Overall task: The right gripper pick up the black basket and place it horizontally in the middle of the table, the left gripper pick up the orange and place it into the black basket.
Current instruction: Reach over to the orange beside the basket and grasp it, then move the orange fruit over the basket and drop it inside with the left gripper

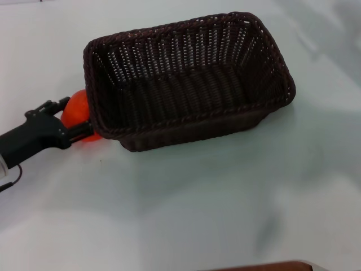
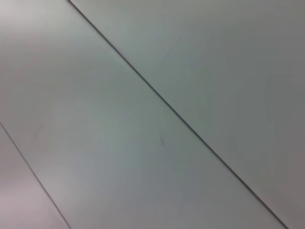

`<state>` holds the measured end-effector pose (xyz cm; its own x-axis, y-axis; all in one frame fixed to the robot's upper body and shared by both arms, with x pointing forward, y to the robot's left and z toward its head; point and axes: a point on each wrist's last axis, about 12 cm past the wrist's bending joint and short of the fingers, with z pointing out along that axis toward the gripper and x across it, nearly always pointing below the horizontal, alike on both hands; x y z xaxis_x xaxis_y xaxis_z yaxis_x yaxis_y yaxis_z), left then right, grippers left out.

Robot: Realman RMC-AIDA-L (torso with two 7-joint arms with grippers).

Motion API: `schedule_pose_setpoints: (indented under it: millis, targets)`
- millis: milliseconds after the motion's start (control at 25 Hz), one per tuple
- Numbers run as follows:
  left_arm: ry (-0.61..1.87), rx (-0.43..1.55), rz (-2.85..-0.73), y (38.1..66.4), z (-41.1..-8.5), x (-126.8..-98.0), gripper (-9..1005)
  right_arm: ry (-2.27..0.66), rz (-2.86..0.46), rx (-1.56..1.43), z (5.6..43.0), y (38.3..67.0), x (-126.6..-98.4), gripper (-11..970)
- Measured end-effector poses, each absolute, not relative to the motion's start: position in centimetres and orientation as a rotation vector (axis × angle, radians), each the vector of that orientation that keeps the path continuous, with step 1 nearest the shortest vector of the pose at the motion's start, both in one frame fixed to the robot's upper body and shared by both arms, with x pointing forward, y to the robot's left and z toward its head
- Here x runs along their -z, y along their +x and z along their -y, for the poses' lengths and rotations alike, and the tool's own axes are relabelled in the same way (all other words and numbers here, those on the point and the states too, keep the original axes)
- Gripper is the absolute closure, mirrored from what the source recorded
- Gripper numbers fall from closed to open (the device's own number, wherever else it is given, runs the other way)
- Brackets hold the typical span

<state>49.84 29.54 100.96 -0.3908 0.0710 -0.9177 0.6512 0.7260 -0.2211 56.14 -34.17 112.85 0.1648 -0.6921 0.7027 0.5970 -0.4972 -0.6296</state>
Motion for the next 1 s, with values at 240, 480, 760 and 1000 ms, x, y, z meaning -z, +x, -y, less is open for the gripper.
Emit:
schedule_pose_setpoints:
  millis: [240, 480, 760, 1000]
  targets:
    - [0.584, 0.699, -1.914, 50.1, -29.8, -101.2, 150, -1.396, -0.099, 1.564, 34.1, 56.2, -112.8, 128]
    - [0.584, 0.683, -1.907, 50.1, -29.9, -101.4, 282, -1.396, -0.104, 1.564, 34.0, 56.3, -112.7, 128]
    - [0.518, 0.683, -1.864, 49.8, -30.9, -101.9, 471, -1.401, -0.117, 1.559, 33.9, 56.3, -112.5, 129]
    - [0.203, 0.639, -1.662, 48.4, -34.6, -104.0, 538, -1.400, -0.119, 1.557, 33.9, 56.3, -112.5, 130]
